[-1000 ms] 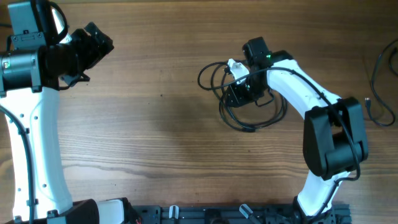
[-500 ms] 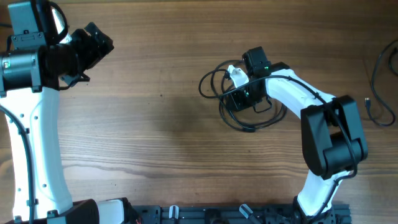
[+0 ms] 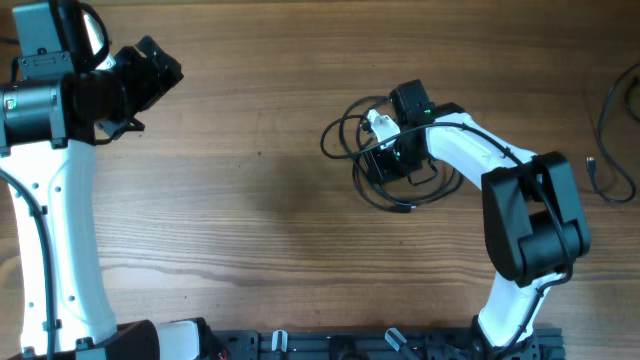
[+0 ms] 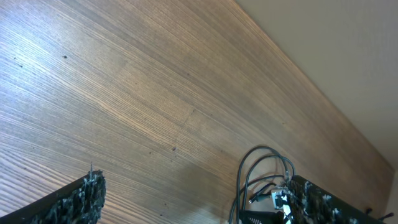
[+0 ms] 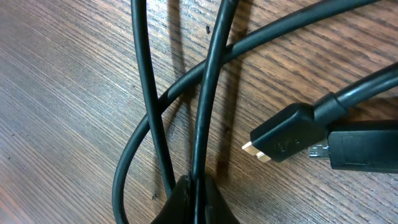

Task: Untangle cables

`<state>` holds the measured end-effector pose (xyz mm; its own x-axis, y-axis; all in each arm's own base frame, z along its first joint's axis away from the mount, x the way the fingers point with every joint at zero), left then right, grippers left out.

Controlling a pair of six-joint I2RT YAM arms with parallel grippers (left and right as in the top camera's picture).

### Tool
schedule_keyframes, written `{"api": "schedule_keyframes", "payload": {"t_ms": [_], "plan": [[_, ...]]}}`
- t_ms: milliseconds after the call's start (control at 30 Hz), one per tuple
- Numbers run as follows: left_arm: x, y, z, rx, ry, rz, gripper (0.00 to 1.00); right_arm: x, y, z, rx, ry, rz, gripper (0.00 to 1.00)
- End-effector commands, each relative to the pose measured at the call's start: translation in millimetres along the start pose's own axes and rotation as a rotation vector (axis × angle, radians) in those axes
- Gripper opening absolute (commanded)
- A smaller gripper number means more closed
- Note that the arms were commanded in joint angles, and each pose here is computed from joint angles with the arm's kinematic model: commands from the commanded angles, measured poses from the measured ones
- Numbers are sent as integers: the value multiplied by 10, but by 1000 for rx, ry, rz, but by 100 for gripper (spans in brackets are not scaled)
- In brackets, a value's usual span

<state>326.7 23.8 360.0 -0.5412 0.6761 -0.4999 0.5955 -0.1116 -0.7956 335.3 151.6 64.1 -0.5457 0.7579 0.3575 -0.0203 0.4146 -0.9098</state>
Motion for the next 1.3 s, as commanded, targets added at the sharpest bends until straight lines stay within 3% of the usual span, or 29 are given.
{"api": "schedule_keyframes", "payload": {"t_ms": [0, 200, 333, 467, 567, 700, 900, 1000, 1100, 1133, 1200, 1267], "plan": [[27, 29, -17, -2, 6, -14, 95, 111, -343, -267, -70, -2, -53, 4], [22, 30, -24, -5, 8, -11, 96, 799, -2194, -823, -421, -139, 24, 4], [23, 30, -23, -5, 7, -12, 96, 1140, -2974, -878, -632, -178, 51, 4], [24, 30, -22, -4, 7, -12, 96, 1252, -3340, -919, -768, -302, 149, 4], [23, 30, -23, -5, 7, -12, 96, 1240, -3365, -951, -763, -576, 288, 4], [16, 30, -31, -9, 8, -7, 95, 1404, -3400, -935, -805, -565, 162, 4], [14, 30, -33, -11, 9, -7, 96, 2048, -4597, -663, -1312, -658, 19, 4], [10, 30, -38, -13, 9, -4, 96, 2271, -4954, -471, -1459, -690, -8, 4], [10, 30, -37, -13, 9, -4, 95, 2166, -4791, -572, -1385, -592, -64, 4], [10, 30, -38, -13, 9, -4, 95, 2055, -4626, -671, -1313, -493, -105, 4], [10, 30, -38, -13, 9, -4, 95, 1618, -4105, -914, -1107, -76, -140, 4], [10, 30, -37, -13, 9, -4, 95, 1378, -3709, -1041, -960, 81, -149, 4]]}}
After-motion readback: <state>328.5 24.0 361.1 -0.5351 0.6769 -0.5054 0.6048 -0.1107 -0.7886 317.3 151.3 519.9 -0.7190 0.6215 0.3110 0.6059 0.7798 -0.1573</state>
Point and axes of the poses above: each gripper's point midway between its finger pads, its own y axis out along the fingers, its own x axis along the line the jaws close on, z = x × y, the point moved 7 cm from there along -y, back along the fingers, and after that the axes turned 9 degrees about -y, right-handed, at the moved point
